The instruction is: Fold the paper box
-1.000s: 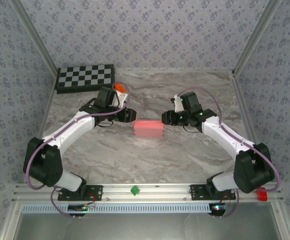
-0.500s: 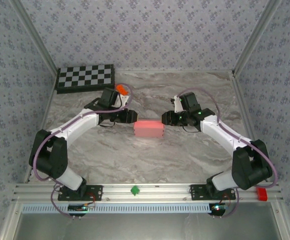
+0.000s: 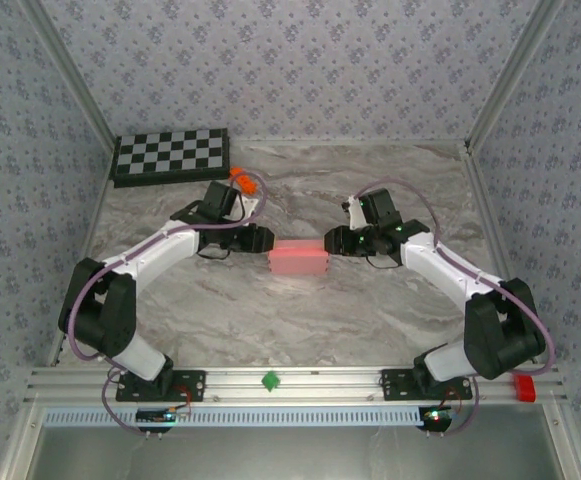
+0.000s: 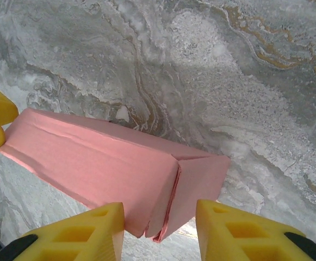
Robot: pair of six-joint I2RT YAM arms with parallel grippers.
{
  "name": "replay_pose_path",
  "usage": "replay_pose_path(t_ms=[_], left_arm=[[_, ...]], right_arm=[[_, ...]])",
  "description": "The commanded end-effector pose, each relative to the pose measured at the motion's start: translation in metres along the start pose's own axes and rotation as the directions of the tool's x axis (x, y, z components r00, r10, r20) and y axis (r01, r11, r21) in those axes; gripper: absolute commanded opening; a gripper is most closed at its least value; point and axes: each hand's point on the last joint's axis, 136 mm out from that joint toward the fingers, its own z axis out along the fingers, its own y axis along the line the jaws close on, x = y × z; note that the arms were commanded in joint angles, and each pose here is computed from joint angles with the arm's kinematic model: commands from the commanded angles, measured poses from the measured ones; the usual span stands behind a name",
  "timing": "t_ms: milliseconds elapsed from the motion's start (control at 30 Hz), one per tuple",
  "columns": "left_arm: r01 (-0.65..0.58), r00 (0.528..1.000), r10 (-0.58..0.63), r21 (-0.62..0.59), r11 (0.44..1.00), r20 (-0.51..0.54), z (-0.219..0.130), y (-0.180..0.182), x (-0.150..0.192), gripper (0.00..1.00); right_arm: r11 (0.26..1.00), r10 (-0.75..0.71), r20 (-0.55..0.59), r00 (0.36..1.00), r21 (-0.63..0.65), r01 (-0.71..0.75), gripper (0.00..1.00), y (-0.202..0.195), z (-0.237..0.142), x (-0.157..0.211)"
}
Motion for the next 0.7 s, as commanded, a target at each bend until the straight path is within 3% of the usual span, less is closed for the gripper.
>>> replay_pose_path(t_ms=[0, 667], left_arm=[[0.027, 0.999, -0.027, 0.001, 1.000, -0.029, 0.002, 0.003, 0.010, 0.43], [0.048, 0.995, -0.052, -0.042, 0.998, -0.089, 0.015, 0.016, 0.034, 0.43]], right_arm=[[1.000, 0.021, -0.046, 0.999, 0.019, -0.020, 0.40, -0.010, 0.006, 0.014], [0.995, 0.027, -0.113, 0.993, 0.103, -0.015, 0.39, -0.032, 0.021, 0.032]])
